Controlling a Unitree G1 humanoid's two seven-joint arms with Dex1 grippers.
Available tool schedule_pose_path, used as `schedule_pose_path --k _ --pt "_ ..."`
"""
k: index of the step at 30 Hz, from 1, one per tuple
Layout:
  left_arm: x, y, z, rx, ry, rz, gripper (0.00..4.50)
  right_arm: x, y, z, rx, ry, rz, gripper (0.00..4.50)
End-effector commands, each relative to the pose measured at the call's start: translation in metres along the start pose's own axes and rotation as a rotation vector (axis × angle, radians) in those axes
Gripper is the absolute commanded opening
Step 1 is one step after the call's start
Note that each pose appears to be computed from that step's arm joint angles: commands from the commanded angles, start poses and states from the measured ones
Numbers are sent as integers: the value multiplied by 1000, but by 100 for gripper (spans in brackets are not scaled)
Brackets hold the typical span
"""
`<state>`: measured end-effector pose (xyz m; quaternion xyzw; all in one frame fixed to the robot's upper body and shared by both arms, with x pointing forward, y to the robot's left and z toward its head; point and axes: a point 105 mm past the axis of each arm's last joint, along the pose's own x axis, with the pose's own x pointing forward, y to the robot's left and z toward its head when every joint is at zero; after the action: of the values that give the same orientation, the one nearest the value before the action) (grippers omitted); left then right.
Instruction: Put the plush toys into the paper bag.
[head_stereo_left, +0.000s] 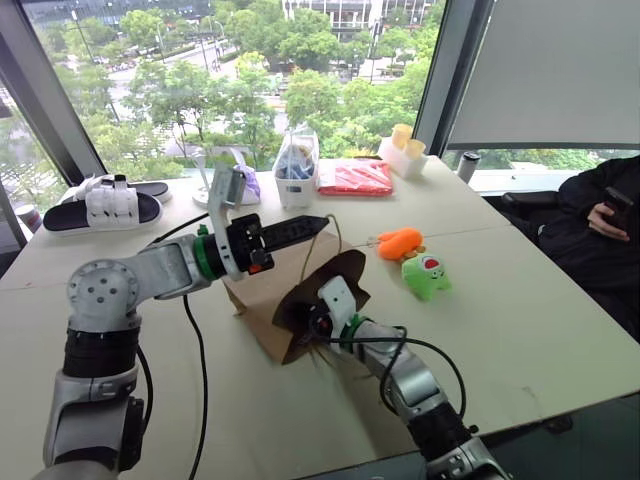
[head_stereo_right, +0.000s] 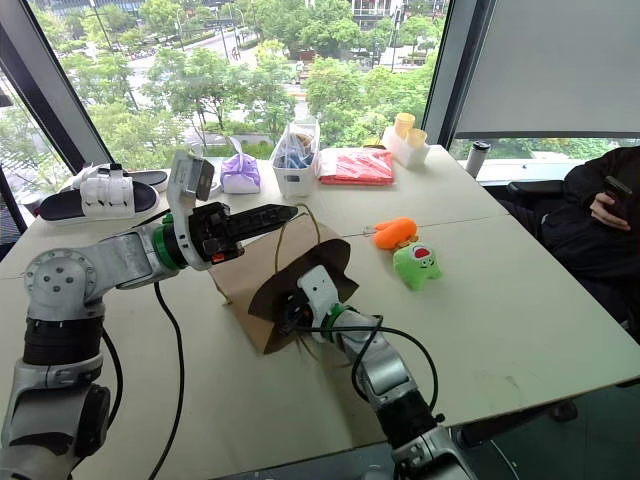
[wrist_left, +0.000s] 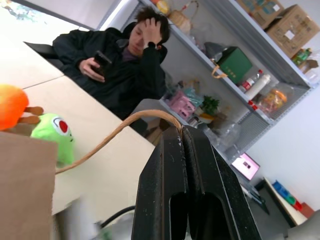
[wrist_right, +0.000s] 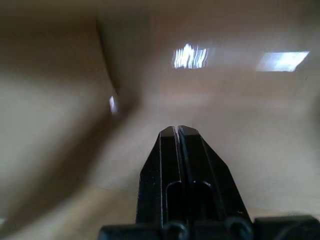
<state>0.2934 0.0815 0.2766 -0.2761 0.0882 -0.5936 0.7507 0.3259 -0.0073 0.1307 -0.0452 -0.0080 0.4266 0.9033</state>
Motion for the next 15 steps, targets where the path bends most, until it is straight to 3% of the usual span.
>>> schedule_pose_path --k 1,3,5,7,11,12,14,15 --pt "-2 -1 6 35 -13 -6 5 -21 13 43 12 -127 46 0" --pt "0 3 7 31 -20 3 5 -45 6 63 97 -192 10 0" --pt "1 8 9 25 -34 17 0 -70 -17 79 145 -257 -99 52" --pt "1 11 10 23 -41 26 0 -89 -43 90 163 -299 -207 117" --pt "1 16 8 21 -42 39 0 -126 -95 103 210 -354 -404 308" --pt "1 18 8 20 -43 47 0 -137 -113 99 207 -332 -484 335" --pt "2 20 7 20 -47 56 0 -152 -141 79 173 -209 -624 440" --pt "3 21 7 19 -50 59 0 -155 -150 65 117 -107 -673 446"
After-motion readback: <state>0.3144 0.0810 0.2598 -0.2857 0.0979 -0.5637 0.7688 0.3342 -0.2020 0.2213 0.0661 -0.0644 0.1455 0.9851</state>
